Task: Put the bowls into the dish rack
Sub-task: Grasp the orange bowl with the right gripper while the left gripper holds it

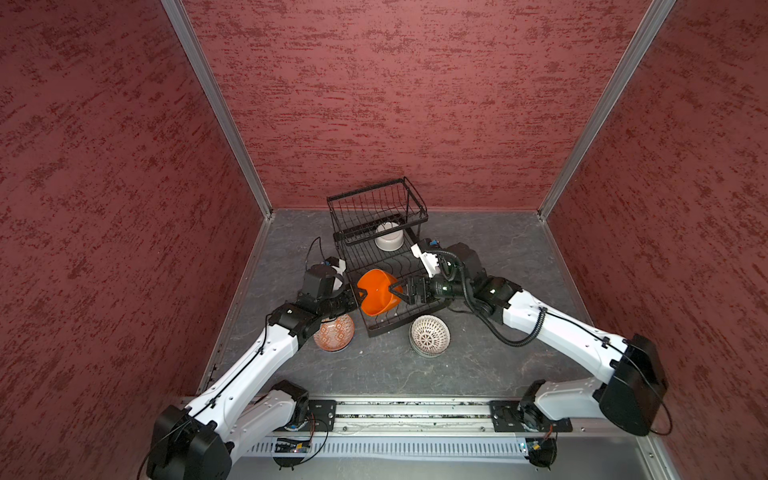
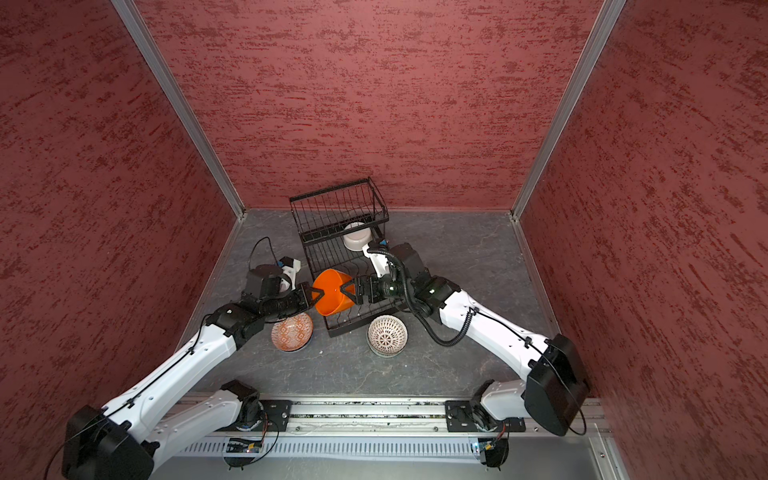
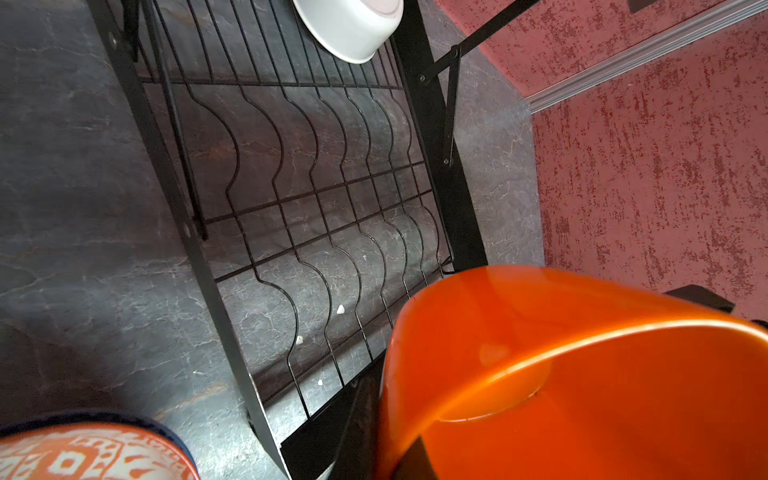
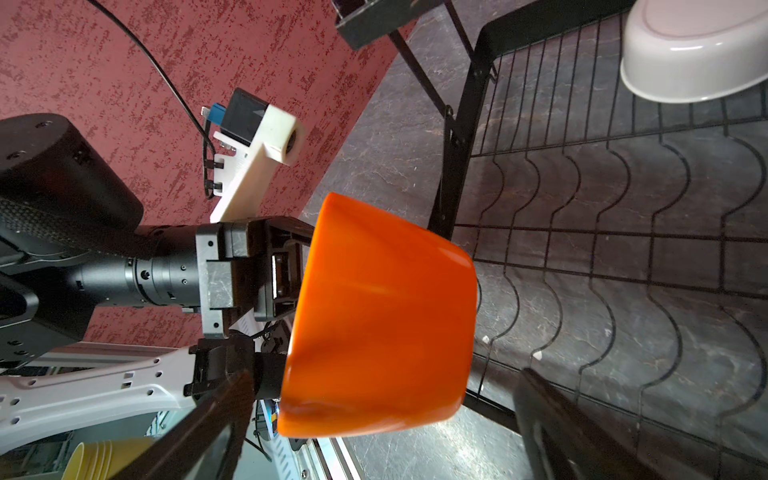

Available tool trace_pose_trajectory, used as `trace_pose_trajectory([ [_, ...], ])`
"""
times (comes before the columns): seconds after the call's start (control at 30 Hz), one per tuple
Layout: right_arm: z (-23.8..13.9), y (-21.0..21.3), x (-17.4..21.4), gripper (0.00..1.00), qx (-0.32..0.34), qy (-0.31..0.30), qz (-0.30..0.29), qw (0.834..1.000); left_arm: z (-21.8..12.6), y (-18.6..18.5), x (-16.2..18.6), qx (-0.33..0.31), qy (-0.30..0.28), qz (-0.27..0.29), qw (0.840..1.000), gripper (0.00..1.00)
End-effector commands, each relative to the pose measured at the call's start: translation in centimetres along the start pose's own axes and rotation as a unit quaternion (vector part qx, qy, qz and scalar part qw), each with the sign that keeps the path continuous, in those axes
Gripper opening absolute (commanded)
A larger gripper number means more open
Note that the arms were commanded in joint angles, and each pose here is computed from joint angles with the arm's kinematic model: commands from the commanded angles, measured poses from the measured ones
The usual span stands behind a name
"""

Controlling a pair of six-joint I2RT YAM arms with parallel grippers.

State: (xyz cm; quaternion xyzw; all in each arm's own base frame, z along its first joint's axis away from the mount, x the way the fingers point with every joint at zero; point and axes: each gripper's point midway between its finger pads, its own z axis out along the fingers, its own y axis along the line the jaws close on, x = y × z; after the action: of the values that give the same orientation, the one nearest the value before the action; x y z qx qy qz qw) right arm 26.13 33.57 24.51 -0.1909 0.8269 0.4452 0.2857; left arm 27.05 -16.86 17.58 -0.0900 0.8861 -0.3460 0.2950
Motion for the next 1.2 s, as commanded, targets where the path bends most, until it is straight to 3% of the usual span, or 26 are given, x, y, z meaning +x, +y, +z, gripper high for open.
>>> trace_pose_trajectory([
  [0.0, 0.2, 1.2, -1.2, 0.99, -0.024, -0.007, -0.012, 1.000, -0.3, -1.8, -1.5, 0.036, -0.030, 0.037, 0.998, 0.00],
  [0.5, 0.8, 2.3, -1.0, 0.99, -0.065, 0.005, -0.020, 0.998, -1.6, -5.1, -2.9, 0.103, -0.073, 0.148, 0.981, 0.00],
  [1.0, 0.5, 3.7, -0.8, 0.90, -0.103, 0.010, -0.026, 0.994, -0.2, -4.4, -2.8, 0.098, -0.067, 0.148, 0.982, 0.00],
  [1.17, 0.5, 3.9, -0.9, 0.82, -0.110, 0.008, -0.025, 0.994, -0.1, -4.1, -2.7, 0.093, -0.066, 0.147, 0.982, 0.00],
])
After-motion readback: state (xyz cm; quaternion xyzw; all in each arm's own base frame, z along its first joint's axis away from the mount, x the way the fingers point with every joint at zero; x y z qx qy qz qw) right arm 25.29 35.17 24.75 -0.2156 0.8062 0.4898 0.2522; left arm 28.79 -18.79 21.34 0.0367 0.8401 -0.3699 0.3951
